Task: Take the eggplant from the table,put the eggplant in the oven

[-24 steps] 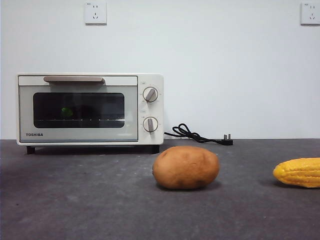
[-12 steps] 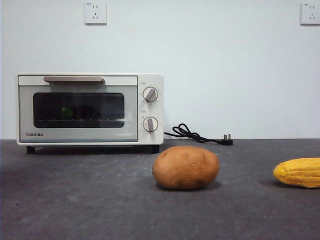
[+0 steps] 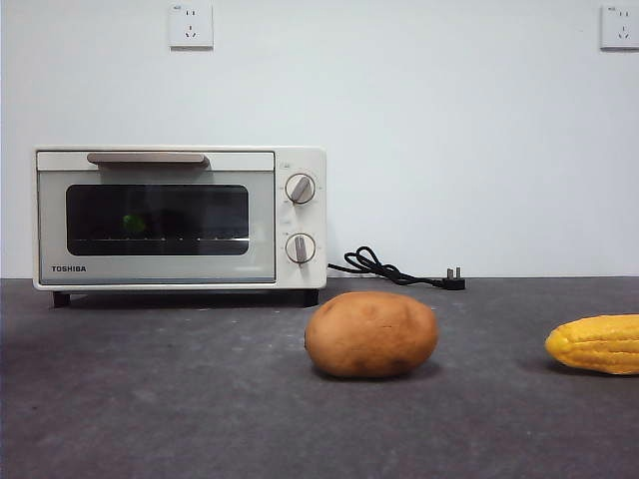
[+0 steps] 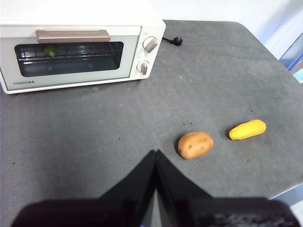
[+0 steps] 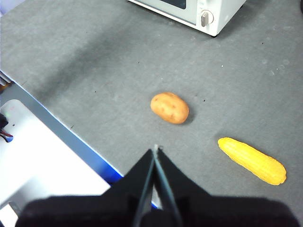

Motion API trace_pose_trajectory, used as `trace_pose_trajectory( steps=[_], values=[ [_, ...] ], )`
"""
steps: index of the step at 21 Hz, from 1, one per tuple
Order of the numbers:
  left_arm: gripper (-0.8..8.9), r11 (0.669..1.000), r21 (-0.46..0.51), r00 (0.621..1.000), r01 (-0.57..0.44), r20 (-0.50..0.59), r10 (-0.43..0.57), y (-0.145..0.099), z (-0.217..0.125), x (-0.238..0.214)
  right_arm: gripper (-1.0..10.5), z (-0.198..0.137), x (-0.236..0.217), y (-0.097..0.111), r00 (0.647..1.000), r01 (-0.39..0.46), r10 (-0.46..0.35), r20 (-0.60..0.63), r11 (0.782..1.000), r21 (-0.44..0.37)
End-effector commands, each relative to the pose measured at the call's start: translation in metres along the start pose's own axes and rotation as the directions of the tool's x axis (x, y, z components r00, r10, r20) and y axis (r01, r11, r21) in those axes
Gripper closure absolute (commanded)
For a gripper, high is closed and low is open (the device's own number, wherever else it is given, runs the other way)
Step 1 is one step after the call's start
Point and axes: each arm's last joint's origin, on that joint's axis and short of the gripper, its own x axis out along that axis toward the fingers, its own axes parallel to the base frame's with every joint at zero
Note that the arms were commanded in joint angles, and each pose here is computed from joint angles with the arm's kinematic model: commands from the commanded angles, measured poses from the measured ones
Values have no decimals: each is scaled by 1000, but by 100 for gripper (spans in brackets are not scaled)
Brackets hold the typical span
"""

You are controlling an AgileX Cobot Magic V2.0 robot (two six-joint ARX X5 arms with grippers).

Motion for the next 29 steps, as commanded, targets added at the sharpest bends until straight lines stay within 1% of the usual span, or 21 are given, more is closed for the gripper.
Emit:
trace_pose_trajectory(
  steps=[1,4,9,12,14,17,19,22,25,27,29],
  values=[
    [818,1000,-11,1000,7,-10,-8,1,1,2,947,-3,3,0,999,5,-5,-31,1000,5],
    [818,1000,-7,1000,7,-5,-7,2,2,3,947,-3,3,0,999,5,-5,-31,1000,5],
    [818,998,69,997,0,71,-5,2,10,3,947,-3,3,0,999,5,-5,-31,1000,5],
    [818,990,140,992,-11,128,-7,2,17,2,947,-3,3,0,999,5,-5,-31,1000,5],
    [818,974,222,983,-43,185,1,1,22,1,947,-3,3,0,999,5,-5,-31,1000,5],
    [818,919,374,952,-126,307,6,-3,30,-7,947,-3,3,0,999,6,-5,-34,1000,5],
    [818,869,459,921,-184,389,-10,-7,33,-15,947,-2,4,0,999,6,-6,-35,1000,5],
    [818,782,553,861,-287,507,-43,-16,34,-30,947,-2,4,0,999,6,-6,-36,1000,5],
    [818,711,592,797,-379,599,-74,-21,28,-38,947,-2,4,0,999,6,-6,-36,1000,5],
    [818,687,580,756,-438,651,-67,-20,21,-36,947,-2,4,0,999,6,-6,-36,1000,5],
    [818,676,549,721,-492,692,-38,-15,10,-30,946,-2,4,0,999,6,-6,-36,1000,5]
  ],
)
